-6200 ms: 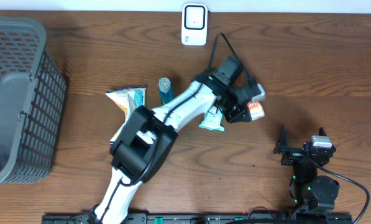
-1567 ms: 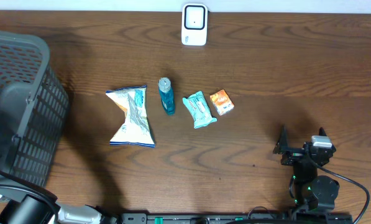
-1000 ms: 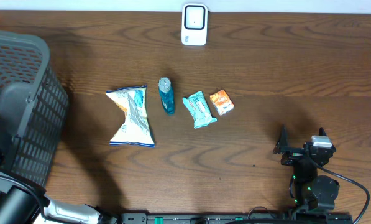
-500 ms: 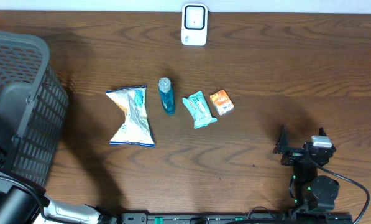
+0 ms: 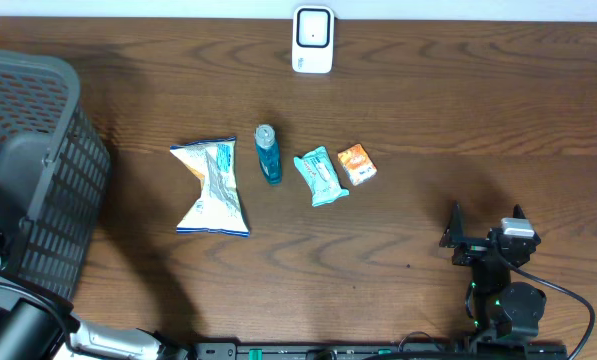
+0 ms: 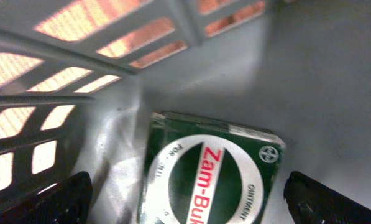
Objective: Scan the item barcode
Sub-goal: 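Carry the Zam-Buk box out and set it below the tissue pack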
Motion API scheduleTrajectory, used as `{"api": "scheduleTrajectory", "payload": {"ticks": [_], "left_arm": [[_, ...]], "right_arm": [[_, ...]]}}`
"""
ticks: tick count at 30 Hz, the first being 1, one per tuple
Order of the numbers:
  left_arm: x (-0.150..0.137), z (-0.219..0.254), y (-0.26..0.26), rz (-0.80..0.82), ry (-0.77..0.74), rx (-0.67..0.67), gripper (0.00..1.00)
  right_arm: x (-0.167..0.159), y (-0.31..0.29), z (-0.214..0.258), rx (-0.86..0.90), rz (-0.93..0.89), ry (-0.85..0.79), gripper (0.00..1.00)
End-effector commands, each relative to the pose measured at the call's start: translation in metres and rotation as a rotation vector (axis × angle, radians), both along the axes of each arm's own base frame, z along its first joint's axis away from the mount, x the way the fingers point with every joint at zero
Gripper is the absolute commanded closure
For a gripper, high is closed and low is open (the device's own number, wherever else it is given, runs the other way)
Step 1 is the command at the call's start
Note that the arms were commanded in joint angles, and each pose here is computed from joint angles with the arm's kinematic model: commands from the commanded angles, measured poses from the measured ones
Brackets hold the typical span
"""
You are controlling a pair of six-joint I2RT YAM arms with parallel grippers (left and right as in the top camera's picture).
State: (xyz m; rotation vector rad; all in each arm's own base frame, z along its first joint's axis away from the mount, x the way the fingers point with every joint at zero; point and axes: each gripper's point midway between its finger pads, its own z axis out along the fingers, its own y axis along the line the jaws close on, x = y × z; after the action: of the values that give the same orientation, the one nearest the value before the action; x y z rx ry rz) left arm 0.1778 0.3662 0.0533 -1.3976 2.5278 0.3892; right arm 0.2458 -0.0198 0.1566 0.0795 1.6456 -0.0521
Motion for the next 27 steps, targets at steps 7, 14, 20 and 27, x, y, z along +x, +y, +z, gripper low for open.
{"api": "scheduleTrajectory", "payload": {"ticks": [7,14,20,27], "left_arm": [[0.004,-0.064,-0.024,0.064,-0.022,-0.212,0.02],[0.003,-0.062,-0.027,0.064,-0.020,-0.221,0.43],[0.009,-0.029,-0.017,0.064,-0.067,-0.143,0.44],[0.030,0.107,0.004,0.126,-0.341,0.127,0.44]], "right_arm": [[0.000,-0.001,-0.001,0.007,-0.004,0.004,0.01],[0.000,-0.001,-0.001,0.007,-0.004,0.004,0.01],[0.000,-0.001,-0.001,0.007,-0.004,0.004,0.01],[0.000,-0.001,-0.001,0.007,-0.004,0.004,0.01]]}}
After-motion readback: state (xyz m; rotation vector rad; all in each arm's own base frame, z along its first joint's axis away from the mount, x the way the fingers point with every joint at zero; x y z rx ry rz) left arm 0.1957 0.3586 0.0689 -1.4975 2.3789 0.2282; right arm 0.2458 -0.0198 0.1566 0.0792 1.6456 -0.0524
